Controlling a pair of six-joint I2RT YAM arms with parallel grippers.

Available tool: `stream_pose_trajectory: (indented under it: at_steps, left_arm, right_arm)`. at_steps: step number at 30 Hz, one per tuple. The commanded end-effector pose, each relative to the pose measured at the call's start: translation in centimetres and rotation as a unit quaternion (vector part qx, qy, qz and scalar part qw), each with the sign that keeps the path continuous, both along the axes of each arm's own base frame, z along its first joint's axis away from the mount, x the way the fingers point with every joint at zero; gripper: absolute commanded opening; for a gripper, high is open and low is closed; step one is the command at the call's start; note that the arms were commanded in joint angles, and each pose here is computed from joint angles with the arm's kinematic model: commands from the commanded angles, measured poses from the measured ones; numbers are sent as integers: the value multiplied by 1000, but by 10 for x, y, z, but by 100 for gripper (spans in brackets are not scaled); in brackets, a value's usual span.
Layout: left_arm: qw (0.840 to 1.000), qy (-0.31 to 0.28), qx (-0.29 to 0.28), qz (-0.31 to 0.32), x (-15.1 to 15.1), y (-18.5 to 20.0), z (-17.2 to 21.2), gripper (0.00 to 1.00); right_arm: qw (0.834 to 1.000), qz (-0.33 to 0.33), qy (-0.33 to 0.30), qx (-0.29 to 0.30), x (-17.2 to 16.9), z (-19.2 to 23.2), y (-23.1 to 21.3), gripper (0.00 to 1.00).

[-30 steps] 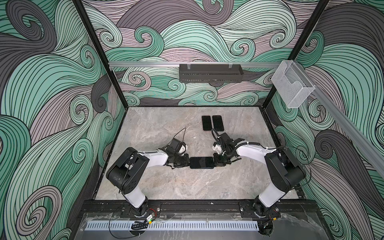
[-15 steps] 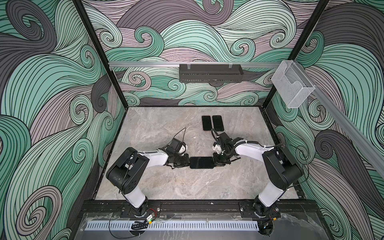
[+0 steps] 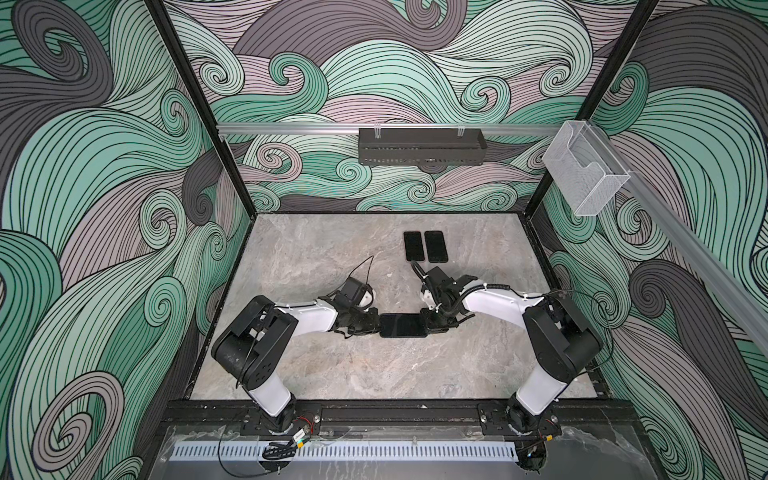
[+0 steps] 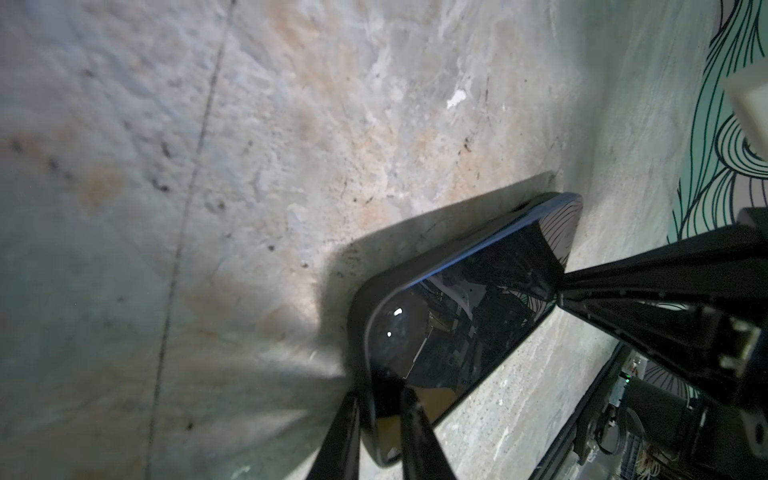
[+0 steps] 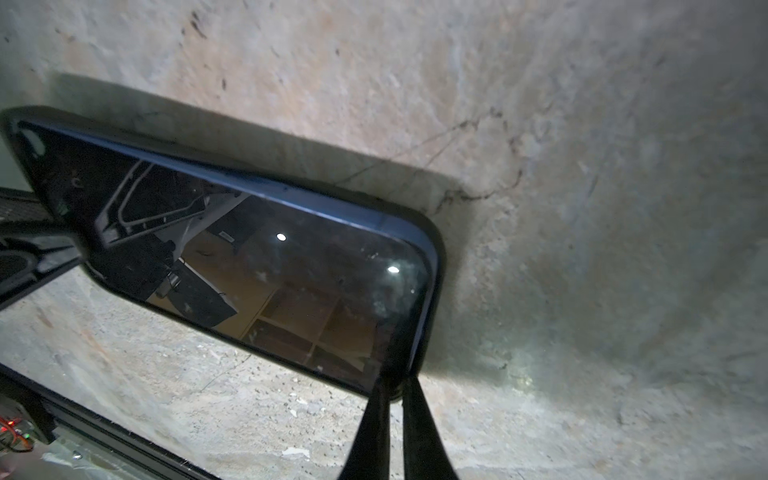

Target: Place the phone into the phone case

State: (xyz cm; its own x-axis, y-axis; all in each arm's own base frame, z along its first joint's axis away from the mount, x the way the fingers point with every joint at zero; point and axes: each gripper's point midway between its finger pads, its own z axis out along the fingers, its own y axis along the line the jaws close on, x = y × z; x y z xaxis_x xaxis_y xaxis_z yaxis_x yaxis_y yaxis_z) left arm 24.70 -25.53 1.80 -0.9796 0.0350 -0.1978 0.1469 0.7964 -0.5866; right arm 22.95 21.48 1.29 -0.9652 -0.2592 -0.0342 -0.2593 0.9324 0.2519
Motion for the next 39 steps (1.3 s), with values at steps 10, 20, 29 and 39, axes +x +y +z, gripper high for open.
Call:
stream_pose_trajectory:
  at_steps: [10, 20, 29, 39]
  left_arm:
    - [999, -18, 35, -2, 1, 4, 18, 40]
    - [998, -51, 29, 7, 24, -1, 34, 40]
    - [998, -43, 42, 19, 35, 1, 25, 32]
    - [997, -32, 64, 23, 32, 8, 18, 27]
  right_arm:
    - [997, 26, -54, 43, 12, 33, 8, 17]
    - [991, 9, -55, 121, 43, 58, 12, 18]
    - [992, -4, -36, 124, 57, 40, 8, 18]
    - [993, -3, -16, 114, 58, 17, 8, 16]
